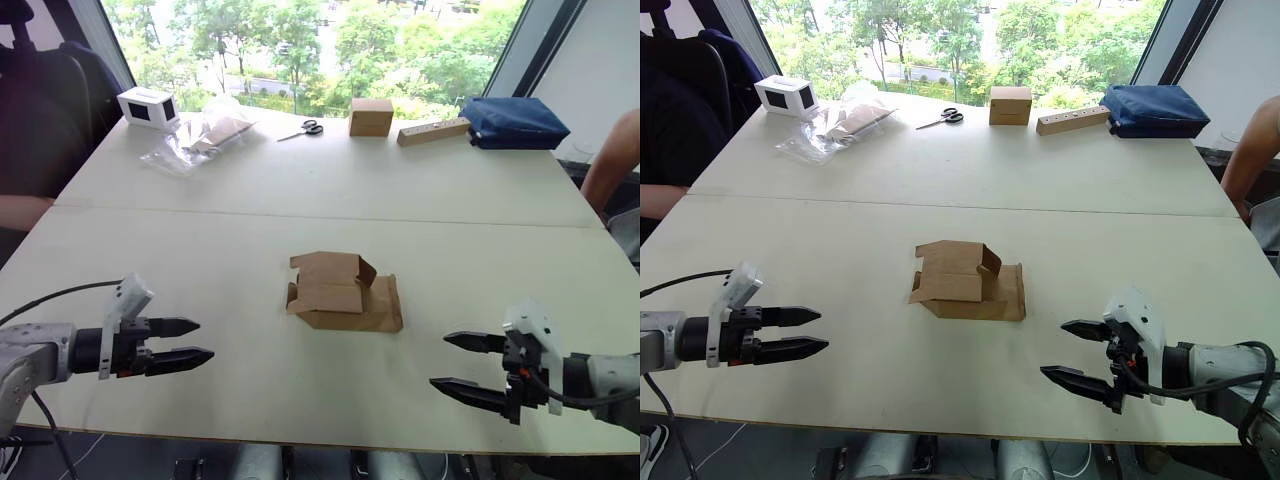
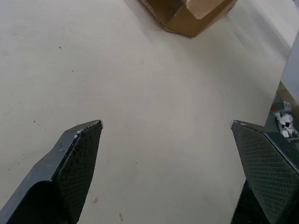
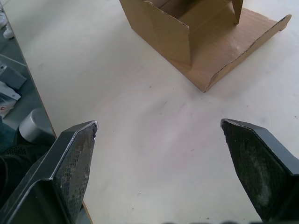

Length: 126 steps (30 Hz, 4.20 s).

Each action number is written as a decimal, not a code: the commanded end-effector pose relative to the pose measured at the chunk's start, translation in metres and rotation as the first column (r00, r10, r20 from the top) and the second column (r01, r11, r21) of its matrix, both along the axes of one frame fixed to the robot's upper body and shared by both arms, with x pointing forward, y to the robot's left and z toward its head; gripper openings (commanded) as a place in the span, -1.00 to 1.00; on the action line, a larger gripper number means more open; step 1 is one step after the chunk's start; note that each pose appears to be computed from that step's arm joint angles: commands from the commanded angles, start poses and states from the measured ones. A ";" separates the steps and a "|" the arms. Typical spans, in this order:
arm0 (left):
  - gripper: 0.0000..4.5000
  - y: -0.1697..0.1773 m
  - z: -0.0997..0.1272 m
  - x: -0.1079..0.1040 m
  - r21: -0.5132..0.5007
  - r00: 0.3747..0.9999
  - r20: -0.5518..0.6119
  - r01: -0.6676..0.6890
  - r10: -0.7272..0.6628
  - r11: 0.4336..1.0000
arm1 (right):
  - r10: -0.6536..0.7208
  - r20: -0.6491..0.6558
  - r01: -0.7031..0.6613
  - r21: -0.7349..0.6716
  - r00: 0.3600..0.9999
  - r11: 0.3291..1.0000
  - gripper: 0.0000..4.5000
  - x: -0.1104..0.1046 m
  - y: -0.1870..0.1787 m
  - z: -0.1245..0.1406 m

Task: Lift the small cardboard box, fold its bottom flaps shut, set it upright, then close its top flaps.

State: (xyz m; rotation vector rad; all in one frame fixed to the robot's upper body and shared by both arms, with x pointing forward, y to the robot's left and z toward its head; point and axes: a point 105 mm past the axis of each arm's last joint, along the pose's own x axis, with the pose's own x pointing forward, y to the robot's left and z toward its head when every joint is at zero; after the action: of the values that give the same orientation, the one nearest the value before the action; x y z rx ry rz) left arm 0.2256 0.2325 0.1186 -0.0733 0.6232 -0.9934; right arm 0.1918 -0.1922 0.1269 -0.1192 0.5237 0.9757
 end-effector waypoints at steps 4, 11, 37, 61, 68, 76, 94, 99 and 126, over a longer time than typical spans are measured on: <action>1.00 0.002 0.003 -0.002 0.018 1.000 0.012 0.006 -0.006 1.000 | 0.019 0.021 -0.019 0.007 1.000 1.000 0.99 0.002 0.008 0.005; 1.00 0.003 0.004 -0.002 -0.001 1.000 0.004 -0.002 0.002 1.000 | 0.005 0.030 -0.005 0.000 1.000 1.000 0.99 0.004 0.009 0.006; 1.00 -0.043 0.050 0.055 -0.308 0.992 -0.123 -0.031 -0.007 0.951 | -0.024 0.210 0.040 -0.073 0.977 0.997 0.99 0.017 0.015 0.034; 1.00 -0.145 0.021 0.094 -0.480 0.898 -0.385 0.004 -0.215 0.877 | -0.066 0.355 0.100 -0.079 0.932 0.992 0.99 0.010 0.062 0.052; 1.00 -0.161 0.024 0.091 -0.507 0.888 -0.382 0.030 -0.255 0.862 | -0.079 0.352 0.115 -0.083 0.933 0.990 0.99 0.011 0.060 0.050; 0.03 -0.168 0.027 0.089 -0.520 0.889 -0.369 0.044 -0.271 0.853 | -0.080 0.348 0.120 -0.094 0.934 0.988 1.00 0.009 0.058 0.049; -0.98 -0.142 0.080 0.101 -0.533 0.969 -0.011 0.205 -0.249 0.821 | -0.319 0.363 0.202 0.326 0.875 0.924 1.00 0.029 0.042 0.099; -1.00 -0.131 0.112 0.102 -0.429 0.935 0.226 0.348 -0.274 0.833 | -0.412 0.363 0.184 0.522 0.836 0.833 0.62 0.045 0.037 0.129; -1.00 -0.137 0.167 0.091 -0.231 0.765 0.503 0.568 -0.403 0.790 | -0.279 0.522 -0.003 0.474 0.806 0.881 -0.98 0.105 0.092 0.154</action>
State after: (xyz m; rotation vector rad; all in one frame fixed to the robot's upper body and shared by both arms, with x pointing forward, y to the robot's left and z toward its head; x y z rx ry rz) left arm 0.3231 0.1006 0.2676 -0.0826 0.0897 -1.5515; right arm 0.3063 -0.1096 0.2688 0.0734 -0.2125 0.7941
